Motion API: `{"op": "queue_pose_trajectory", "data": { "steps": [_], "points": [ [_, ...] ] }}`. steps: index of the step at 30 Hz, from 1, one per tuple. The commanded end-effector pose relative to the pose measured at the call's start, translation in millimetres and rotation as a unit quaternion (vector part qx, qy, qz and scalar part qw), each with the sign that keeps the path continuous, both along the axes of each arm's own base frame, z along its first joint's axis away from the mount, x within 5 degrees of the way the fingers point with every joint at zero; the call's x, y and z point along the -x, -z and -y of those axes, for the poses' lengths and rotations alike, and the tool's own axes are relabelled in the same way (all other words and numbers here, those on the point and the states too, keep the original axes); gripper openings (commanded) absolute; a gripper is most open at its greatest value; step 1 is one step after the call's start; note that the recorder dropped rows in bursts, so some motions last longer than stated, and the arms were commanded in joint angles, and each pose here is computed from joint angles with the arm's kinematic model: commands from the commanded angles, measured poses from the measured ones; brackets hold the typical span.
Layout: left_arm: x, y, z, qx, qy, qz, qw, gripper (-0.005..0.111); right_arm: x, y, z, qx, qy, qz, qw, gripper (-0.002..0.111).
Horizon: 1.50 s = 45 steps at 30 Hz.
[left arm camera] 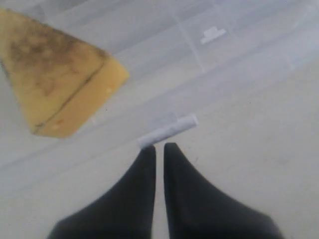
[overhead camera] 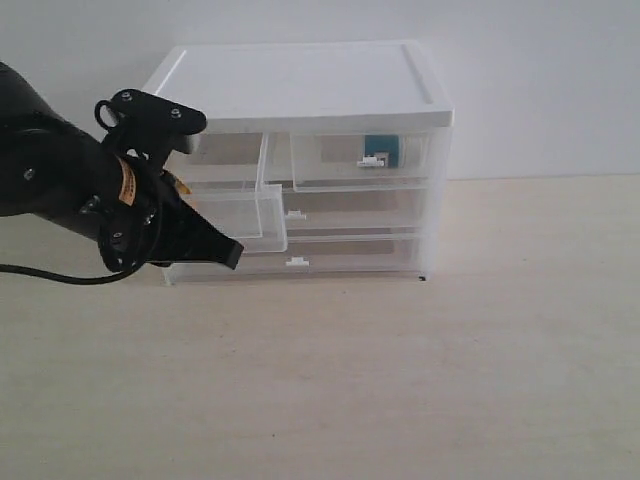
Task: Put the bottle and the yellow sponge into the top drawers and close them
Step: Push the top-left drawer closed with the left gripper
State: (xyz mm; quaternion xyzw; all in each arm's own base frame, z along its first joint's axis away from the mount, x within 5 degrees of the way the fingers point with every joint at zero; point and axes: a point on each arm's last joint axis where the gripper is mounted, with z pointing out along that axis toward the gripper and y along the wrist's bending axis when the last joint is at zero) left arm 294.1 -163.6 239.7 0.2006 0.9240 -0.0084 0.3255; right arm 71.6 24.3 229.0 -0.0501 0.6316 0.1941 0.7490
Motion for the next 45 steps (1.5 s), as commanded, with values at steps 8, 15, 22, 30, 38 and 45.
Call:
{"op": "queue_pose_trajectory", "data": {
  "steps": [8,15,22,30,38,45],
  "points": [
    [-17,-5,1,0.061,-0.044,0.067,0.995,0.004,1,-2,0,0.000,0.002,0.011,1.000,0.000],
    [-22,-17,-2,0.042,-0.060,0.079,0.994,0.004,1,-2,0,0.000,0.002,0.011,1.000,0.000],
    [-17,-35,-5,0.052,-0.066,0.096,0.992,0.004,1,-2,0,-0.001,0.002,0.012,1.000,0.000],
    [-22,-27,2,0.061,-0.046,0.099,0.992,0.004,1,-2,0,-0.001,0.002,0.012,1.000,0.000],
    [-45,-23,21,0.087,-0.024,0.118,0.989,0.004,1,-2,0,0.001,0.002,0.012,1.000,0.000],
    [-64,-32,26,0.070,-0.022,0.155,0.985,0.004,1,-2,0,0.003,0.002,0.013,1.000,0.000]
  ]
}}
